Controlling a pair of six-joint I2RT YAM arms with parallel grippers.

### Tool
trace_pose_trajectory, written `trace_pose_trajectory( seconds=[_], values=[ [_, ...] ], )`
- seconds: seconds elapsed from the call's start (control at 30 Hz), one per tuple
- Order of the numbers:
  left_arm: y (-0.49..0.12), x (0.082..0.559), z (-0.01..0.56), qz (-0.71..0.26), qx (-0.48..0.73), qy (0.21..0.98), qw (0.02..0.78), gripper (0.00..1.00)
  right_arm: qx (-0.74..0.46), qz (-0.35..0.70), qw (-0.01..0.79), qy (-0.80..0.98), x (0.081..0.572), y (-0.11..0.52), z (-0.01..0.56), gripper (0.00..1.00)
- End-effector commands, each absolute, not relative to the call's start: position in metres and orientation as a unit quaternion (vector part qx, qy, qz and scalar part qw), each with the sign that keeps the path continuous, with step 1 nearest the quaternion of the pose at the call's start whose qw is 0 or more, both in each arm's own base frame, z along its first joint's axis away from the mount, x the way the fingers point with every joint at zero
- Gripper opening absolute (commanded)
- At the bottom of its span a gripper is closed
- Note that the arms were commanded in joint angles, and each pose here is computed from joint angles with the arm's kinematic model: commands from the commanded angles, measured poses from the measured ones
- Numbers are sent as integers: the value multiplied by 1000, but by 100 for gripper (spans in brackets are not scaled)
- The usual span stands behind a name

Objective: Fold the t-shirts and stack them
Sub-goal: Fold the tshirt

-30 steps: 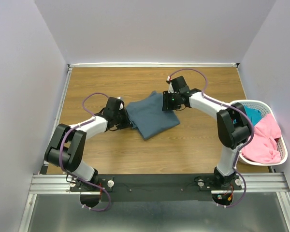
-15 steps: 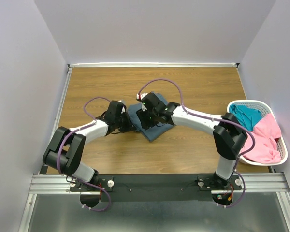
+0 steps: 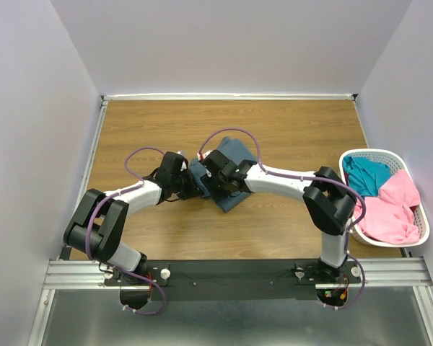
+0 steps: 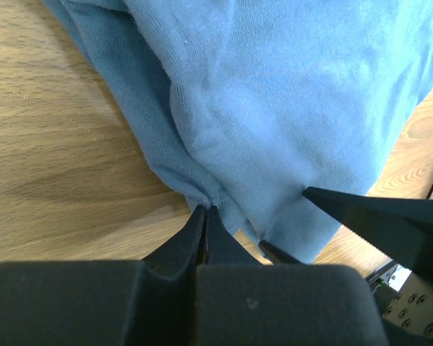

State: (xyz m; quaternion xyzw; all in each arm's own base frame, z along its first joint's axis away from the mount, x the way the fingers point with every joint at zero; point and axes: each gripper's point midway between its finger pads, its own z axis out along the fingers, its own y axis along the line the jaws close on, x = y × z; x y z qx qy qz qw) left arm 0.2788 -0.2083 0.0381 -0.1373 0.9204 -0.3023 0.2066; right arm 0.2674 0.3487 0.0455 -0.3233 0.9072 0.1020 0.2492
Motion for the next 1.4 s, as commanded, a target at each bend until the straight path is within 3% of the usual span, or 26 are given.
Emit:
trace_pose_trajectory(
  seconds=[0.0, 0.2, 0.47, 0.63, 0.73, 1.07, 1.17, 1.33, 1.37],
  values=[
    [-214, 272, 36, -316, -132, 919, 195, 0, -332, 97, 272, 898, 269, 355, 62, 56],
    [-214, 269, 34, -316, -133, 920, 189, 0, -338, 82, 265, 899, 268, 354, 49, 55],
    [-215, 269, 35, -319, -135, 919, 187, 0, -343, 71, 254, 902, 267, 354, 34, 37],
    [-215, 268, 35, -320, -136, 919, 186, 0, -345, 82, 255, 900, 265, 358, 39, 32],
    [-215, 268, 34, -319, -136, 920, 184, 0, -345, 88, 257, 898, 262, 361, 42, 43],
    [-218, 271, 38, -328, -133, 915, 192, 0, -348, 76, 251, 900, 261, 363, 30, 43],
    [-218, 271, 37, -328, -134, 916, 191, 0, -346, 68, 254, 901, 263, 361, 27, 31],
    [-220, 269, 39, -335, -133, 914, 188, 0, -344, 75, 260, 899, 264, 364, 33, 1],
    [-220, 269, 39, -336, -133, 913, 188, 0, -342, 82, 265, 898, 265, 366, 40, 1]
  ],
)
